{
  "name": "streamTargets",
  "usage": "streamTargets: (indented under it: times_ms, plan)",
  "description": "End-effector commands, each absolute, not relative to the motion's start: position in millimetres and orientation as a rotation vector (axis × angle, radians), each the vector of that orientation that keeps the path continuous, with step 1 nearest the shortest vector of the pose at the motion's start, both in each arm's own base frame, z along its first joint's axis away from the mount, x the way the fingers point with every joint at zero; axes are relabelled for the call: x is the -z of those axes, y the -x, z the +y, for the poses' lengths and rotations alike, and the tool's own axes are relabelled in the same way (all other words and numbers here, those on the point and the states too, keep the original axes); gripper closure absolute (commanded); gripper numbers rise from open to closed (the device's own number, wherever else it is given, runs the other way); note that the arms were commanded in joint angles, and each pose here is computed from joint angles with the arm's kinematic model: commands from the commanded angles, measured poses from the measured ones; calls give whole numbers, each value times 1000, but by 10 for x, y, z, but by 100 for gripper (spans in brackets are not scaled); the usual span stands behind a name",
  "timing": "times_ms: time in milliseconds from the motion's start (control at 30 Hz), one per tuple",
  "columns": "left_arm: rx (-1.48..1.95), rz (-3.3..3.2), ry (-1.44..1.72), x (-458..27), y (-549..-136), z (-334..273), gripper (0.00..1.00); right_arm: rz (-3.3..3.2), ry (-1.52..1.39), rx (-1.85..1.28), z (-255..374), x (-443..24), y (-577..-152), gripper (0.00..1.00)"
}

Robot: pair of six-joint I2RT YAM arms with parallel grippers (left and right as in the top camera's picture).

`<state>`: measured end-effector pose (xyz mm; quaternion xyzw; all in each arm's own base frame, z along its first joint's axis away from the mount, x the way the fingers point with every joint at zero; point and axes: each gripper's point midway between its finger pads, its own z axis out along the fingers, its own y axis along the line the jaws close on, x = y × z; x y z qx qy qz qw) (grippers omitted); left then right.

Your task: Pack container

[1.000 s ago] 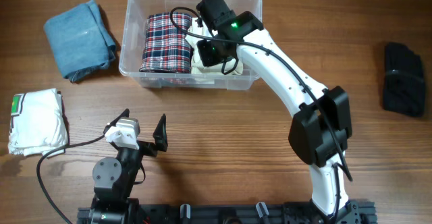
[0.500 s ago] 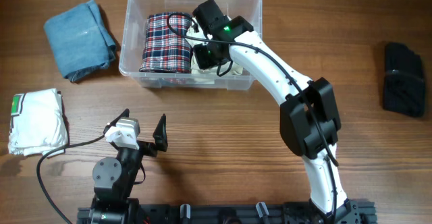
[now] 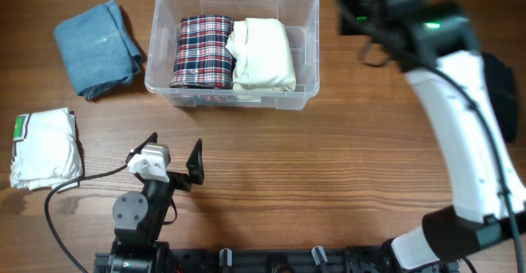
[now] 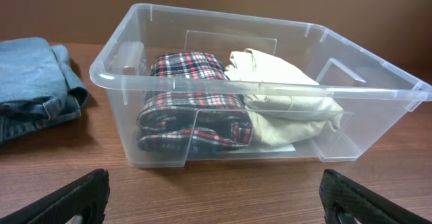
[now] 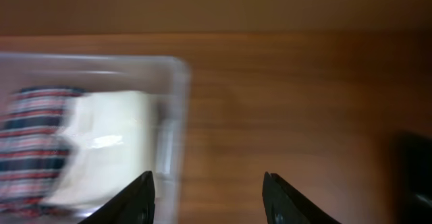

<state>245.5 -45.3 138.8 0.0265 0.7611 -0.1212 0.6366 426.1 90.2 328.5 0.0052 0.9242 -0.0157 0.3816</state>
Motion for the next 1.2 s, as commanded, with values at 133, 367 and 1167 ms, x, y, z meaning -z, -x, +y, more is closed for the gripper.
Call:
streamTargets:
  times_ms: [133,367,1167]
  plan:
    - [279,1743,-61,-1360,-2452,-458,0,2480,-384,489,-625,-3025,-3987,36]
    - [279,1743,-61,-1360,-2452,-458,0,2654,-506,734,-1453,-2394,-3873,19]
    - [279,1743,-61,-1360,-2452,-458,0,2902,-485,1280,-2323,-1074,-3890,9]
